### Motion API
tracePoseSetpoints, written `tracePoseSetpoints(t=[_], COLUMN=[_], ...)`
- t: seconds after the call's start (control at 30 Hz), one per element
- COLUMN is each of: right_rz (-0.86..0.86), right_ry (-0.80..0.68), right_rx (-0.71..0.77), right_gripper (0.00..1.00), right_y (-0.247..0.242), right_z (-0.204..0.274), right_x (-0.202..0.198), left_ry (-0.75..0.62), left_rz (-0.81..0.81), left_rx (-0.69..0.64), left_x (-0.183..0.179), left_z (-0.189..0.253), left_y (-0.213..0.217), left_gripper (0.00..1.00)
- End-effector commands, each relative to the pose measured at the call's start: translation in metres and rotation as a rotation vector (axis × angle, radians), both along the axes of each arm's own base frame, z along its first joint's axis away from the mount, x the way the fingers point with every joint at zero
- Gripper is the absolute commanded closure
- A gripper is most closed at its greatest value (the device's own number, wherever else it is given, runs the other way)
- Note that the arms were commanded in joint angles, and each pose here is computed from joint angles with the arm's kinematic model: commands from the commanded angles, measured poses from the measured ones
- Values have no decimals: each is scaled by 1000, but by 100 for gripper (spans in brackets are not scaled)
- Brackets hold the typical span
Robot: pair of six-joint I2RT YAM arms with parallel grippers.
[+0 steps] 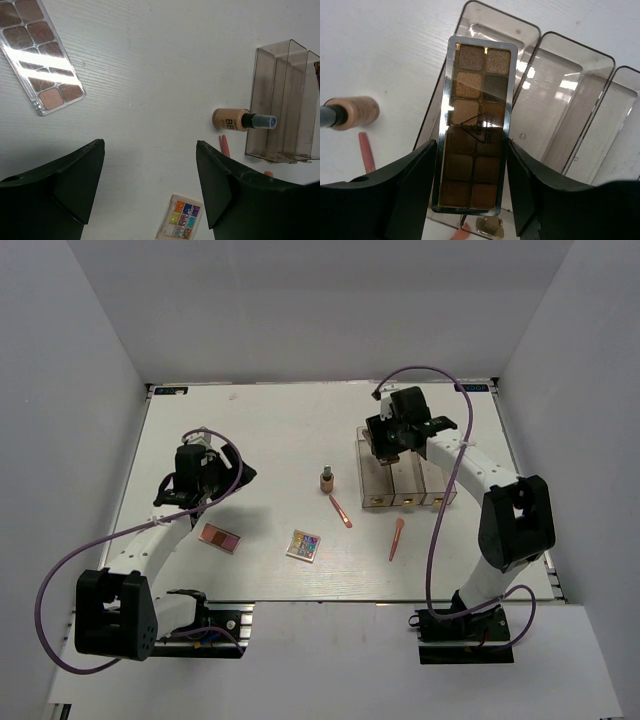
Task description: Organize the makeup
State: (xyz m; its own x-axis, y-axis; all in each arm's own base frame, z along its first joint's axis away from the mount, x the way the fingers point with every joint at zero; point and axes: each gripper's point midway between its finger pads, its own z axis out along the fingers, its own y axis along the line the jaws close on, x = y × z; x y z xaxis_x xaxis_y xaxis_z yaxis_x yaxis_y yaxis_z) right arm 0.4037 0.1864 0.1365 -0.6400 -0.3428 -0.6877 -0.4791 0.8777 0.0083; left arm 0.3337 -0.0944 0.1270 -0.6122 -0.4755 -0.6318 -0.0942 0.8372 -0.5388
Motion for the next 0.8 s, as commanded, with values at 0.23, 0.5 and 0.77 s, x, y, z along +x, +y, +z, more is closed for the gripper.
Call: tracePoseSetpoints(t=[0.23, 0.5, 0.77], right_rz=[-166, -157, -123], right_ry=[17, 28, 51], right_rx=[46, 56, 51], right_gripper=[79, 68, 29], right_y=[5, 12, 16], right_z=[-12, -15, -22], right_x=[23, 23, 14], left_ry=[-27, -1, 48], left_rz=[2, 19, 92], left_rx=[-16, -14, 26], left_x=[-4, -2, 3], left_z=[13, 8, -4], left_y=[-2, 0, 12], left_gripper=[17, 16, 16])
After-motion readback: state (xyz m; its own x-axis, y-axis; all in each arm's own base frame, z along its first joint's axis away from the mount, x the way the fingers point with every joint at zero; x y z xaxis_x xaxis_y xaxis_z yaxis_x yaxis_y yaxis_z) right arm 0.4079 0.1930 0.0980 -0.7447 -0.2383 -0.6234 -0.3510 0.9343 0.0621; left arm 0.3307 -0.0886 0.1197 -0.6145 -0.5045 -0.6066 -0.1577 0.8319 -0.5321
